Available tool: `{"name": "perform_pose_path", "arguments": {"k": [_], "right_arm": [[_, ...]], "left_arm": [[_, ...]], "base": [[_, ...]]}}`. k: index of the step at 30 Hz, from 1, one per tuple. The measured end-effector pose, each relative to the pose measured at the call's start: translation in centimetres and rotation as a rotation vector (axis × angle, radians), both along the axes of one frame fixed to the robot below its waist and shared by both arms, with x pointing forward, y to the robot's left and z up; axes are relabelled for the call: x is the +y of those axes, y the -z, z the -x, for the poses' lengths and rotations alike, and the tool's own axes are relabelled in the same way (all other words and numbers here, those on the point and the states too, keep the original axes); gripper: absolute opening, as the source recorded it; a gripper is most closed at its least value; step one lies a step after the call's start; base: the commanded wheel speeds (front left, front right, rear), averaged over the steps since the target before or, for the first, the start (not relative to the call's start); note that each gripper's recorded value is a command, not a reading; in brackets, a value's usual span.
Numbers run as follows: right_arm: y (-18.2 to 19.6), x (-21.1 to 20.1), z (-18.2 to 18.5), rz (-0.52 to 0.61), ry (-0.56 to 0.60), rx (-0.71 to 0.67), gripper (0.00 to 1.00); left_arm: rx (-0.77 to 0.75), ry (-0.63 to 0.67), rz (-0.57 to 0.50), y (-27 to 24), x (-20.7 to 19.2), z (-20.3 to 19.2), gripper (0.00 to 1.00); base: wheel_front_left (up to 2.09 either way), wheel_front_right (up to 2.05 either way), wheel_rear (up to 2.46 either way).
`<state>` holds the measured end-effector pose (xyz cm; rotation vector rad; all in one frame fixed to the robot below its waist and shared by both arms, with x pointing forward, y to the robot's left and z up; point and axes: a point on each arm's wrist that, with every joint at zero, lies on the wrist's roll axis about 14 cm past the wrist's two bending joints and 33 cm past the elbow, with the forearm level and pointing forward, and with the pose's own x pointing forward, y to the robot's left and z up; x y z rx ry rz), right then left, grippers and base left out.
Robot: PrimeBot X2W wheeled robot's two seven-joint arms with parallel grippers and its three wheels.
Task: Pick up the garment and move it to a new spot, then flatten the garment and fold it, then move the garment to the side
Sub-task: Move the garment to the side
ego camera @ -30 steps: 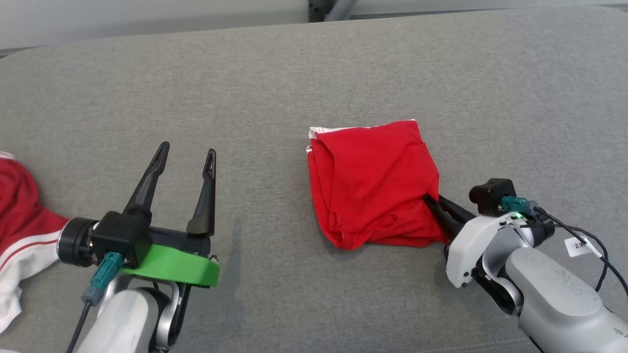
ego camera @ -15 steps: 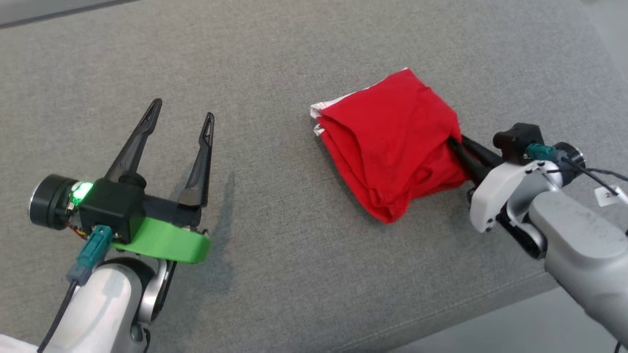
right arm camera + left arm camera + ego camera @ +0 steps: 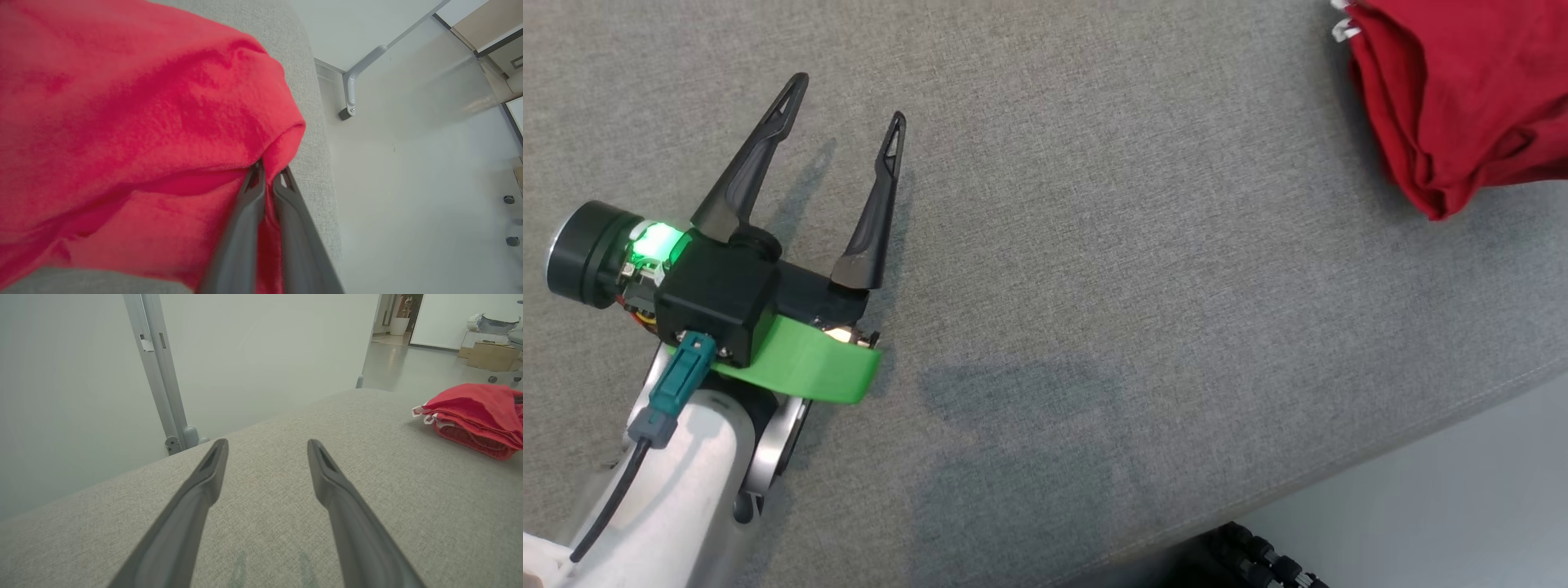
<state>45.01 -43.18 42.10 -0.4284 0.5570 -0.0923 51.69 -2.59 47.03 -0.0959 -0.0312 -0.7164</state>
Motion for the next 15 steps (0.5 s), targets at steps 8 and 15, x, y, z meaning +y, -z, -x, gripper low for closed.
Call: {"name": "perform_pose_path", "arguments": {"k": [8,15], "right_arm": [[2.8,-1.4,-0.4,-0.014,0.099,0.036,1.00],[2.6,-1.9,0.6,-0.094,0.209,-0.033,1.00]], "left_arm": [[0.047,-0.002,-0.010,2.7,0.2,-0.6,1.00],[0.034,-0.019,-0.008,2.0,0.6,-0.5,1.00]], "base": [[0.00,0.00,0.00],[0.00,0.00,0.00]]}}
